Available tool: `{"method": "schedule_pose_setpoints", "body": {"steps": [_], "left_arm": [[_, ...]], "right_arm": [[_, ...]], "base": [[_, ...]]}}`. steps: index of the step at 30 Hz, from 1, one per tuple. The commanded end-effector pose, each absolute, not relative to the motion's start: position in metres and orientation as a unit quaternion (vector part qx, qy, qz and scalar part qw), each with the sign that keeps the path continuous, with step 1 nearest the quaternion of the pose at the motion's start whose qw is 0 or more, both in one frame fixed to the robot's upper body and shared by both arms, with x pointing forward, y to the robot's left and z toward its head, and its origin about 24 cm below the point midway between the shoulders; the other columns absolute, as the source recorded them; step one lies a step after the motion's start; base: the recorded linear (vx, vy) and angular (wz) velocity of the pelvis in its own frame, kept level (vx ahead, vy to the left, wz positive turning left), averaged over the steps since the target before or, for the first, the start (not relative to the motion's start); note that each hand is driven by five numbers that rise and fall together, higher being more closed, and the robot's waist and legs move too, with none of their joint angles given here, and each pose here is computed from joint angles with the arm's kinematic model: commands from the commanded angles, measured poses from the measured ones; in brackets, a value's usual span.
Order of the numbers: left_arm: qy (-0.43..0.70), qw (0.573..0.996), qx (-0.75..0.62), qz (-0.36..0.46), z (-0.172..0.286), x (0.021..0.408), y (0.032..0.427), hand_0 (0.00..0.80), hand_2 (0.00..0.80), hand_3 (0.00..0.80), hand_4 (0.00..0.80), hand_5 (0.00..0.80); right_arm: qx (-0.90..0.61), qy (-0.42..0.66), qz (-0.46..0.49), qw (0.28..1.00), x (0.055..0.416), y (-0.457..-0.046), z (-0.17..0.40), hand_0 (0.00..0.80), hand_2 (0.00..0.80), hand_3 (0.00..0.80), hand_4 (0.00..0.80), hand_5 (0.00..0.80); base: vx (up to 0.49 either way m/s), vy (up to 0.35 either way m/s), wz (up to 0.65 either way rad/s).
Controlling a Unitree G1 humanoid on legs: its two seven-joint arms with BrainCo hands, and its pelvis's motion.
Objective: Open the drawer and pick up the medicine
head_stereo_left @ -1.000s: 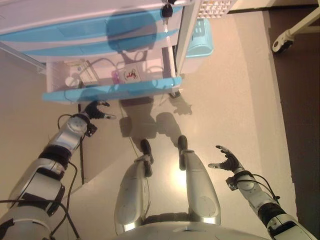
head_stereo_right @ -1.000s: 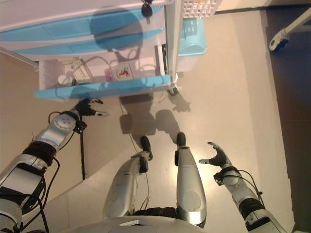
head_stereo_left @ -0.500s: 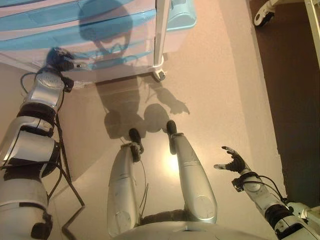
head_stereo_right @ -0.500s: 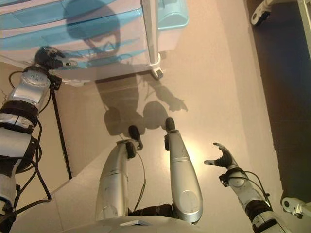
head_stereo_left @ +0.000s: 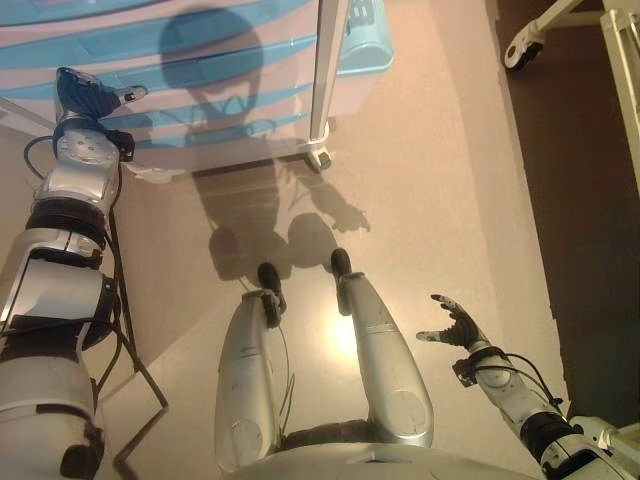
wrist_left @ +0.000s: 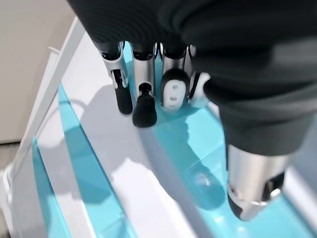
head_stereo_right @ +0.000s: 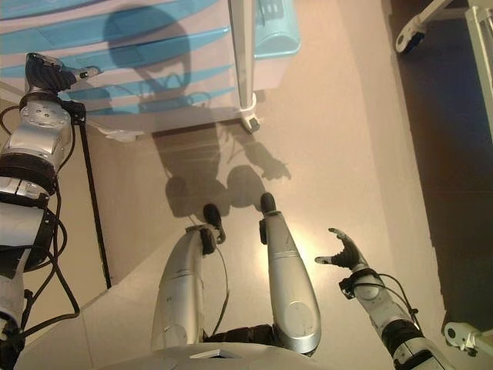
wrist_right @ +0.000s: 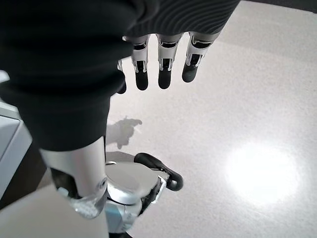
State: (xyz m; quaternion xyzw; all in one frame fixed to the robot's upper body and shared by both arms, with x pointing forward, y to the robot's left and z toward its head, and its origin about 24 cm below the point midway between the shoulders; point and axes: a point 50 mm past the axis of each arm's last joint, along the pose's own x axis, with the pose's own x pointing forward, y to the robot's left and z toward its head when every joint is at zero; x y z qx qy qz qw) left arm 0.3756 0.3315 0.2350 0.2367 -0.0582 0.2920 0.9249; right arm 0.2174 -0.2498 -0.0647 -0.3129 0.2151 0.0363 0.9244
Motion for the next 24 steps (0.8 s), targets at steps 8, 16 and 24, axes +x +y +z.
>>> {"method": "schedule_pose_setpoints", "body": {"steps": [8, 16, 24], "left_arm": [[0.010, 0.998, 0.008, 0.056, 0.076, 0.324, 0.290, 0.000, 0.000, 0.000, 0.000, 0.000], [0.278, 0.959, -0.046, 0.013, -0.080, 0.213, 0.249, 0.000, 0.000, 0.000, 0.000, 0.000], [0.454, 0.888, -0.073, -0.004, -0.146, 0.118, 0.228, 0.000, 0.000, 0.000, 0.000, 0.000]], "right_arm": [[-0.179, 0.275, -0.006, 0.945, 0.185, -0.237, -0.092, 0.000, 0.000, 0.000, 0.000, 0.000], [-0.138, 0.344, -0.004, 0.929, 0.157, -0.241, -0.114, 0.000, 0.000, 0.000, 0.000, 0.000], [-0.076, 0.422, 0.013, 0.903, 0.122, -0.229, -0.141, 0.000, 0.000, 0.000, 0.000, 0.000]], "base": [[0.082, -0.057, 0.08], [0.148, -0.035, 0.27], [0.016, -0.044, 0.10]]}}
